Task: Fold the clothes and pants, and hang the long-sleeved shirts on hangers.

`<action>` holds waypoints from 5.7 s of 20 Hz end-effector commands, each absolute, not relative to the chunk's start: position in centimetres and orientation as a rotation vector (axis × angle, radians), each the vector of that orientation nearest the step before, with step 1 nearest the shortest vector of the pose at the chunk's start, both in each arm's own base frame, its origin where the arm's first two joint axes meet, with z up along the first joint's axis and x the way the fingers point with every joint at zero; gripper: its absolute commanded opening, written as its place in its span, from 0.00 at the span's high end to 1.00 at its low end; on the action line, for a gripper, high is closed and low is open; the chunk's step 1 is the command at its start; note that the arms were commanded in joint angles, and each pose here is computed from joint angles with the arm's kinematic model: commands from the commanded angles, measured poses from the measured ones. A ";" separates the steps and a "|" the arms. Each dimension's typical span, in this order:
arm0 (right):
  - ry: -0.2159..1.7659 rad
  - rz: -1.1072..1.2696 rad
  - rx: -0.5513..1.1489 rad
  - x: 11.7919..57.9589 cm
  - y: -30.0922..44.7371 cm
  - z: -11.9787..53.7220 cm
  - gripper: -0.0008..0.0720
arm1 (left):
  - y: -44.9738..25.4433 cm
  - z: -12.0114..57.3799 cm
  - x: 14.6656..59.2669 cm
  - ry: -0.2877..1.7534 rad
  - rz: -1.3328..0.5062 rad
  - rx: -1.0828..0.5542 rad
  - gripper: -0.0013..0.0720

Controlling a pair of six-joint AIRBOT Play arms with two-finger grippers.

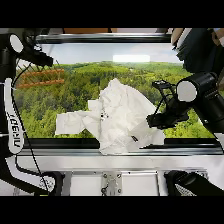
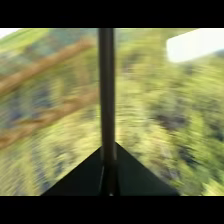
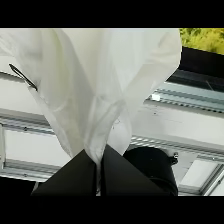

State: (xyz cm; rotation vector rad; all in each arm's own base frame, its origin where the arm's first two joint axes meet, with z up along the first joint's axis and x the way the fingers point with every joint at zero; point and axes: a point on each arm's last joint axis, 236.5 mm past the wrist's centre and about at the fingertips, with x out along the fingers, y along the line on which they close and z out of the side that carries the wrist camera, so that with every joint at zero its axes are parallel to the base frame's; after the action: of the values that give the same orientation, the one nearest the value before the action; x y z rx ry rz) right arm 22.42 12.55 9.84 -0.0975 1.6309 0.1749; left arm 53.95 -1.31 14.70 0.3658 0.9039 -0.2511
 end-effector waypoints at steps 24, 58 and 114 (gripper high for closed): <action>1.627 0.177 -0.096 22.6 12.7 9.8 0.97 | -7.9 9.4 30.3 0.932 -1.335 0.469 0.97; 1.463 0.206 -0.013 26.4 11.8 13.8 0.97 | -22.5 -1.7 24.0 0.980 -1.680 0.479 0.97; 1.061 1.124 0.063 23.2 32.2 23.0 0.09 | -23.6 -2.1 22.9 0.963 -1.743 0.508 0.97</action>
State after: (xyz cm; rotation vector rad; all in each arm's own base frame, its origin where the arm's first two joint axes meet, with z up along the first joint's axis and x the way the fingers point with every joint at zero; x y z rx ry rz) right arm 23.60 30.07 21.78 0.0797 1.1529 1.0449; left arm 22.94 -23.55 -2.08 0.5082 0.9628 -1.7426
